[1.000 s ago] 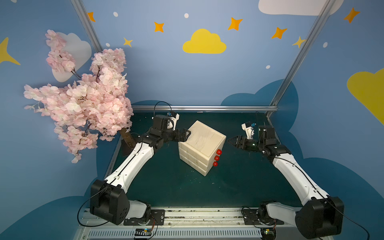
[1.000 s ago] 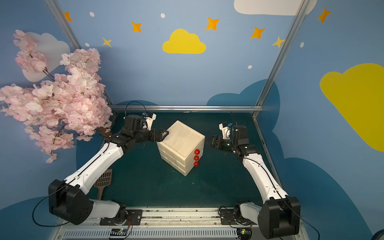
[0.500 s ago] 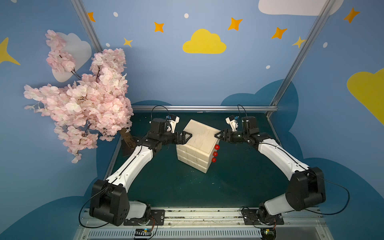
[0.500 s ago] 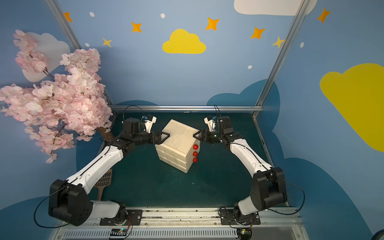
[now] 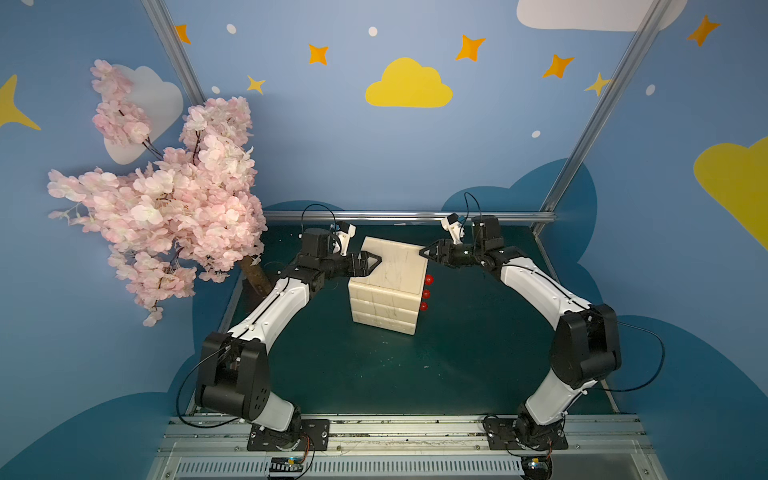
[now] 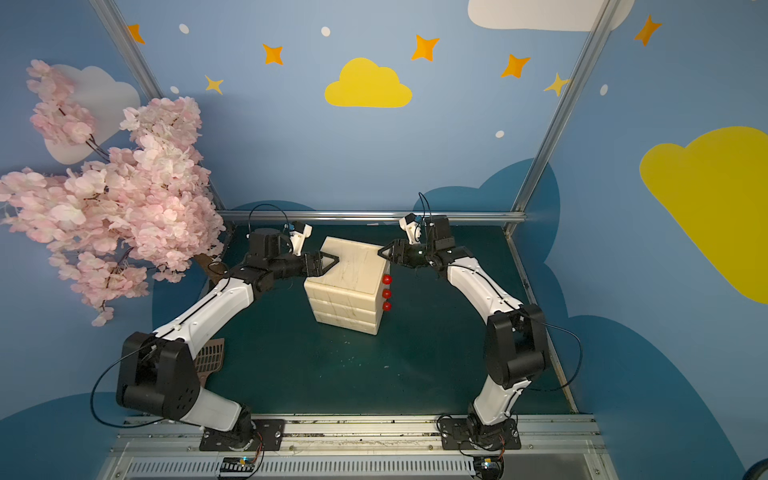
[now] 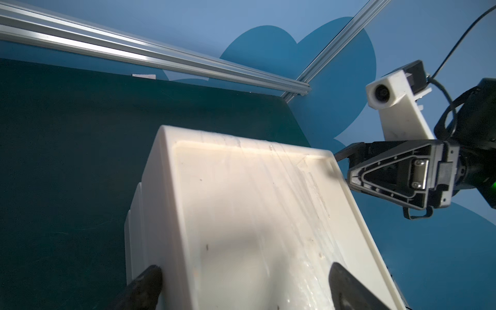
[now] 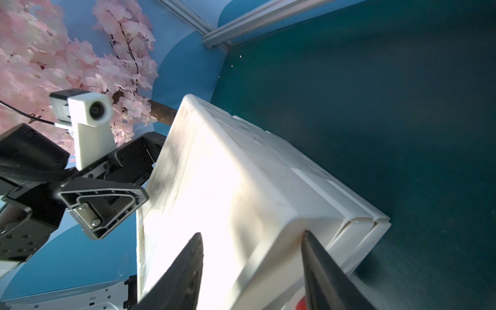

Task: Take the sponge out of the drawer
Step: Adjust the storage box at the center of the board.

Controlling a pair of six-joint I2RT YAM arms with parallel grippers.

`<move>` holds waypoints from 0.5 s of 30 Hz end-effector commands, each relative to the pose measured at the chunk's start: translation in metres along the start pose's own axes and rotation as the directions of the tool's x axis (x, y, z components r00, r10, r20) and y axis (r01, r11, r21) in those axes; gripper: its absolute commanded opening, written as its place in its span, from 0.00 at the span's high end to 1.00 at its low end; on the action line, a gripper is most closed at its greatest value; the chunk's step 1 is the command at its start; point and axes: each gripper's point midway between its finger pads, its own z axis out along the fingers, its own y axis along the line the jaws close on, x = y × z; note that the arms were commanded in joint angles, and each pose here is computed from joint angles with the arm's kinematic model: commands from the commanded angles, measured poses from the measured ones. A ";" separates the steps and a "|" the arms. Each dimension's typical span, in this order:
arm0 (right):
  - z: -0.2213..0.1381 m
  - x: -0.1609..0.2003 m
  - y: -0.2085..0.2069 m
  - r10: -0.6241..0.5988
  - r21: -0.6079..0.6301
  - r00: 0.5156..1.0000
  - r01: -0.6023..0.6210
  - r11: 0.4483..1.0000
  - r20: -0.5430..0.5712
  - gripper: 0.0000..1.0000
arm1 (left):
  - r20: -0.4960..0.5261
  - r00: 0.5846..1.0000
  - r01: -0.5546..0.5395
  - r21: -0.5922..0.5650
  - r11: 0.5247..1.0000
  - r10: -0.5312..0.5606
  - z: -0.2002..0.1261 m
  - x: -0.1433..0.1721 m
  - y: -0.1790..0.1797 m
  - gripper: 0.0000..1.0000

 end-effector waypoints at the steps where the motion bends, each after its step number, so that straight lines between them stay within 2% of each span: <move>1: 0.005 -0.006 0.016 -0.031 -0.066 1.000 0.031 0.997 0.002 0.42 | 0.026 0.999 -0.034 0.037 0.999 0.033 0.000 -0.014 -0.011 0.04; 15: 0.023 -0.011 0.016 -0.007 -0.143 1.000 0.004 0.990 -0.020 0.44 | 0.049 0.998 -0.033 0.039 0.999 0.031 0.001 -0.025 -0.013 0.04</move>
